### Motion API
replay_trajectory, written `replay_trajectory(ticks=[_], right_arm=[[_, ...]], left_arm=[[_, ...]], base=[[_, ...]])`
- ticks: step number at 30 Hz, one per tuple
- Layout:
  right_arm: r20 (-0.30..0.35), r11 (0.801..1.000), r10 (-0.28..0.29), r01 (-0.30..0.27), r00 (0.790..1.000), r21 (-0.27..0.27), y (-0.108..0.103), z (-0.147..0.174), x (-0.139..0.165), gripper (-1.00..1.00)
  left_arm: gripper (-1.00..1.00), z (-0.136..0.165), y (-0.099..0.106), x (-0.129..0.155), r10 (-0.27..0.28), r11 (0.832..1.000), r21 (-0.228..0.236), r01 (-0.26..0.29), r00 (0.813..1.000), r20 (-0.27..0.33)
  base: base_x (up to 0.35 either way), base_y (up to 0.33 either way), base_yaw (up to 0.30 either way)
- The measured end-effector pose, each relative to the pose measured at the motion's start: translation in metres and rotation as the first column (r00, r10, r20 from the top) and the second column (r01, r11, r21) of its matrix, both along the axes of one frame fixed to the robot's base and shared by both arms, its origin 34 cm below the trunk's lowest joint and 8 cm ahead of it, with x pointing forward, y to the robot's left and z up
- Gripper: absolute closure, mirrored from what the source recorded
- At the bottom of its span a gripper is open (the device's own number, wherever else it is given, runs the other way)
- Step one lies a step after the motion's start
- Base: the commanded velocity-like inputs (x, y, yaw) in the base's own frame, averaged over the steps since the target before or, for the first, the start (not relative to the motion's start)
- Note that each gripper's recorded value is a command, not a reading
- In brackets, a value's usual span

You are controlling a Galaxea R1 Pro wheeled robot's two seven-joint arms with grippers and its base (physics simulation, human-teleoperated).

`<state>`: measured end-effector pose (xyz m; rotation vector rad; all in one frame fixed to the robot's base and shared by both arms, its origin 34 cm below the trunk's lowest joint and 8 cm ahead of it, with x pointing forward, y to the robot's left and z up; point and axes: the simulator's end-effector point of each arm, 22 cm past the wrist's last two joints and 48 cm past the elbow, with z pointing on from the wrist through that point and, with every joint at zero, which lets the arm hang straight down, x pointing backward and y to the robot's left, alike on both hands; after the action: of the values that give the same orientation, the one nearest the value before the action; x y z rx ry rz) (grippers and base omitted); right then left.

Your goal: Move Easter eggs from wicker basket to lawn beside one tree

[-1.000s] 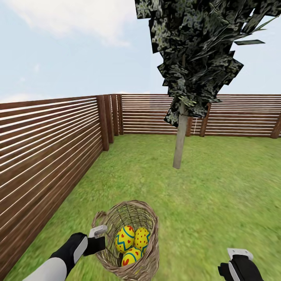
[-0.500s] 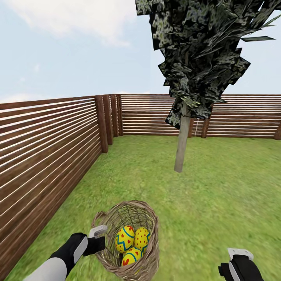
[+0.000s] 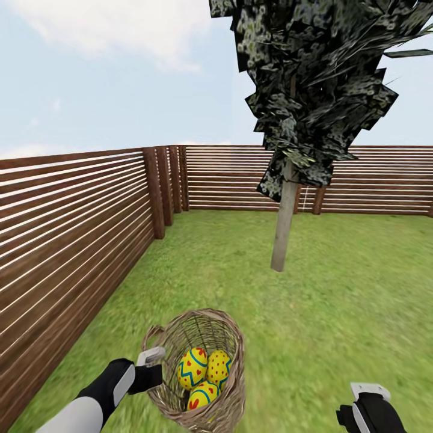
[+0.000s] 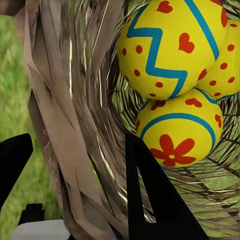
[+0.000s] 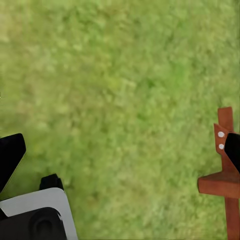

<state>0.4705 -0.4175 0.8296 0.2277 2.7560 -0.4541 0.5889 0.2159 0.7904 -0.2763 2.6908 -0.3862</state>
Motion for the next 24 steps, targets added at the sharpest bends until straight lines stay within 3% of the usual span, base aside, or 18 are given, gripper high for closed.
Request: replay_trajectory(ticks=[24], right_arm=[[0.002, 1.000, -0.001, 0.001, 1.000, 0.001, -0.0001, 0.0004, 0.0003, -1.00]], left_arm=[[1.00, 0.0016, -0.0003, 0.0017, 0.005, 1.000, -0.006, -0.005, 1.000, 0.004]], base=[[0.283, -0.020, 0.000]])
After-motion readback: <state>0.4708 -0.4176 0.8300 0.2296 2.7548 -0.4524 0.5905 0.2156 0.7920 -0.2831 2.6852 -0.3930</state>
